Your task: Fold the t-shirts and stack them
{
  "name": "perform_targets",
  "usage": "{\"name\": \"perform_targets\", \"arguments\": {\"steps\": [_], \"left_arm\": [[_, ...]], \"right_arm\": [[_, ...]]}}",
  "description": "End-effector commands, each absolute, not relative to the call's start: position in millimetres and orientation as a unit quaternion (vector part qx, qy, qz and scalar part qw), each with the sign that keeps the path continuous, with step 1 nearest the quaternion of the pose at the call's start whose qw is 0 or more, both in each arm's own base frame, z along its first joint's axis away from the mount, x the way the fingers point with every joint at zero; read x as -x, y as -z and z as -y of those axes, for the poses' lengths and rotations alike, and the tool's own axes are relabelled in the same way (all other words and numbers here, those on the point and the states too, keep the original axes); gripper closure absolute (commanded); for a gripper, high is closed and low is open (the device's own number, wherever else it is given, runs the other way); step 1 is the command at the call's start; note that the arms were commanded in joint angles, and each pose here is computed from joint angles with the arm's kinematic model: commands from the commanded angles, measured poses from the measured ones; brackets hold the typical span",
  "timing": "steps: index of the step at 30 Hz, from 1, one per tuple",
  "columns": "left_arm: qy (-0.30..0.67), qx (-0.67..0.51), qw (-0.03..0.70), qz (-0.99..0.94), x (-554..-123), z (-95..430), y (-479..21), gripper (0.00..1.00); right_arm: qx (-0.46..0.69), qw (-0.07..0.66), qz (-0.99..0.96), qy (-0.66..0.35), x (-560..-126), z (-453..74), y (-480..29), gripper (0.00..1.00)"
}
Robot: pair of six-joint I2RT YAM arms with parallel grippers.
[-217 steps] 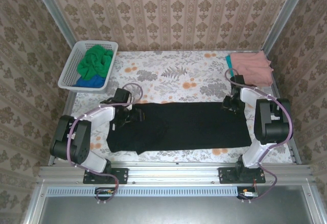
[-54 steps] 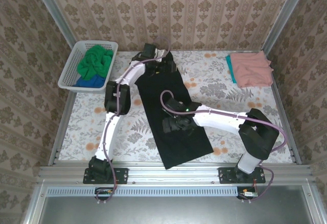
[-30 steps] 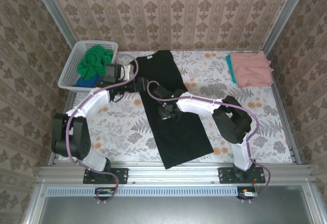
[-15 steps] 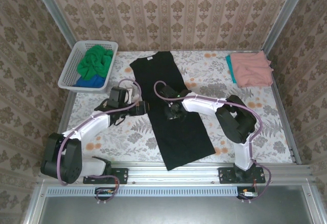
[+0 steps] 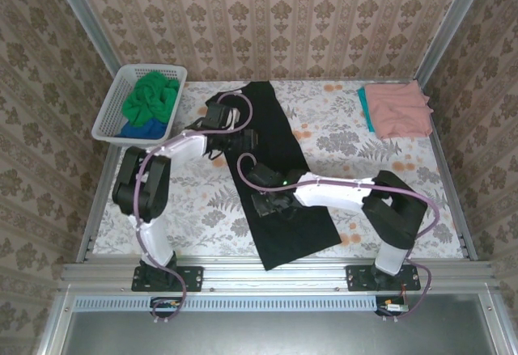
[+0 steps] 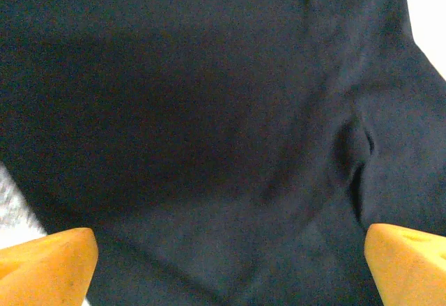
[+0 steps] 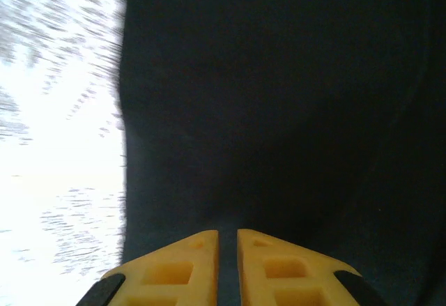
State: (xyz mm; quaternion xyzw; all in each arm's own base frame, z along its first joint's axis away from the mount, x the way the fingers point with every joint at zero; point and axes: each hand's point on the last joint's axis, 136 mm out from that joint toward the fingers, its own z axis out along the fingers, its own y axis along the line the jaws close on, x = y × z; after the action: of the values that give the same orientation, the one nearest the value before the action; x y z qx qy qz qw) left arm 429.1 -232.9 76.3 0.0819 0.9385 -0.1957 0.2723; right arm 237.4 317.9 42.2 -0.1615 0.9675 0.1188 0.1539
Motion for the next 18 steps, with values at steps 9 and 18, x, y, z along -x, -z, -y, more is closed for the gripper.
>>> {"name": "perform_targets", "arguments": {"steps": [9, 18], "left_arm": [[0.197, -0.076, 0.217, -0.953, -453.2, 224.1, -30.7, 0.0], [0.21, -0.059, 0.205, -0.954, -477.5, 227.7, -20.5, 0.0]], "right_arm": [[0.133, 0.122, -0.984, -0.005, -234.2, -256.7, -33.7, 0.71], [0.086, 0.089, -0.991, -0.045, -215.7, -262.3, -7.7, 0.75]]}}
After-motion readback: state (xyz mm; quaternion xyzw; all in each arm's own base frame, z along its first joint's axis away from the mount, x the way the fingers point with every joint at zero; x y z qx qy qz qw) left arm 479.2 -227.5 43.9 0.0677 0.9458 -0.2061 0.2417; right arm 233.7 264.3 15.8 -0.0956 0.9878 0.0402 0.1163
